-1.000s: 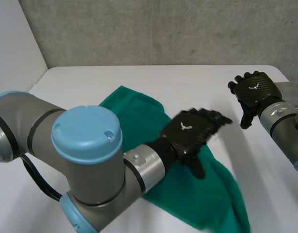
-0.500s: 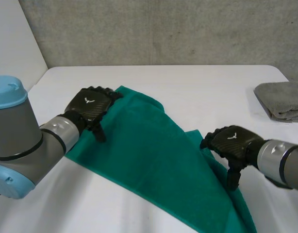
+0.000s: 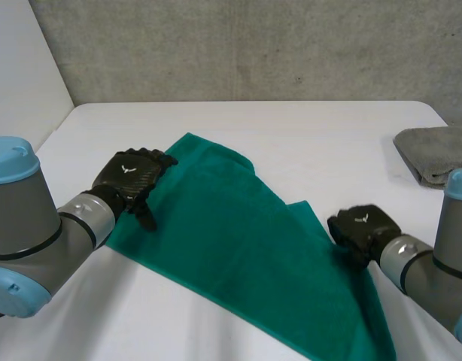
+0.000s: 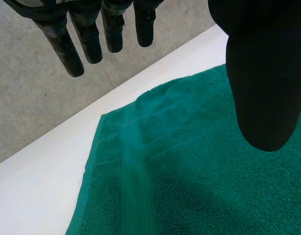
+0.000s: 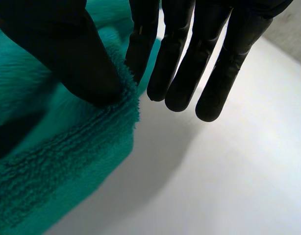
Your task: Fold the laundry.
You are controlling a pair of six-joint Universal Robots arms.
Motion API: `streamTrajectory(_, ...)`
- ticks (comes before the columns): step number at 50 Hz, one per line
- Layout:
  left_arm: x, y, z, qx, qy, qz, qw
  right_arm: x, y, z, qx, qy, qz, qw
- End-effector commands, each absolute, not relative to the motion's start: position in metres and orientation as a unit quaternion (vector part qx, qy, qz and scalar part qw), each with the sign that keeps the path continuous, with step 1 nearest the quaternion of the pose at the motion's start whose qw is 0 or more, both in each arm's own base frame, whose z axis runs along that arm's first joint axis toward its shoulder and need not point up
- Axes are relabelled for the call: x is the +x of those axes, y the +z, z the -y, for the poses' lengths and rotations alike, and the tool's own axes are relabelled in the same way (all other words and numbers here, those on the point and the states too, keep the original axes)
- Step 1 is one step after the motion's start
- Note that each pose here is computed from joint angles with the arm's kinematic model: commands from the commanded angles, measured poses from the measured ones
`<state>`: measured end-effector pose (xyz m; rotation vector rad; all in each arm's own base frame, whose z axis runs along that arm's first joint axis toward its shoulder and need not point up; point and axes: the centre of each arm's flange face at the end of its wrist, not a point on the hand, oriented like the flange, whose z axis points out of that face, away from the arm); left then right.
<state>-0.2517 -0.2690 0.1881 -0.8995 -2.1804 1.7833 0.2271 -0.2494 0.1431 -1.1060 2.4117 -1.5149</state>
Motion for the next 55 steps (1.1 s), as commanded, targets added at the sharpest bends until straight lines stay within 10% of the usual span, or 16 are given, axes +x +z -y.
streamTrajectory(1,-0.250,0.188,0.269,-0.299,0.601,0.735,0.093,0.239,0.165,0.299,-0.350,-0.571,-0.742,0.024)
streamTrajectory(13,-0.245,0.190,0.269,-0.294,0.601,0.738,0.087,0.257,0.198,0.422,-0.306,-0.660,-0.681,-0.086)
streamTrajectory(24,-0.242,0.187,0.270,-0.292,0.598,0.742,0.084,0.262,0.168,0.468,-0.303,-0.665,-0.665,-0.152)
streamTrajectory(42,-0.228,0.178,0.271,-0.289,0.582,0.760,0.017,0.243,0.248,0.411,-0.338,-0.635,-0.684,-0.125)
streamTrajectory(55,-0.219,0.146,0.271,-0.361,0.538,0.761,-0.035,0.218,0.196,0.336,-0.395,-0.531,-0.749,-0.031)
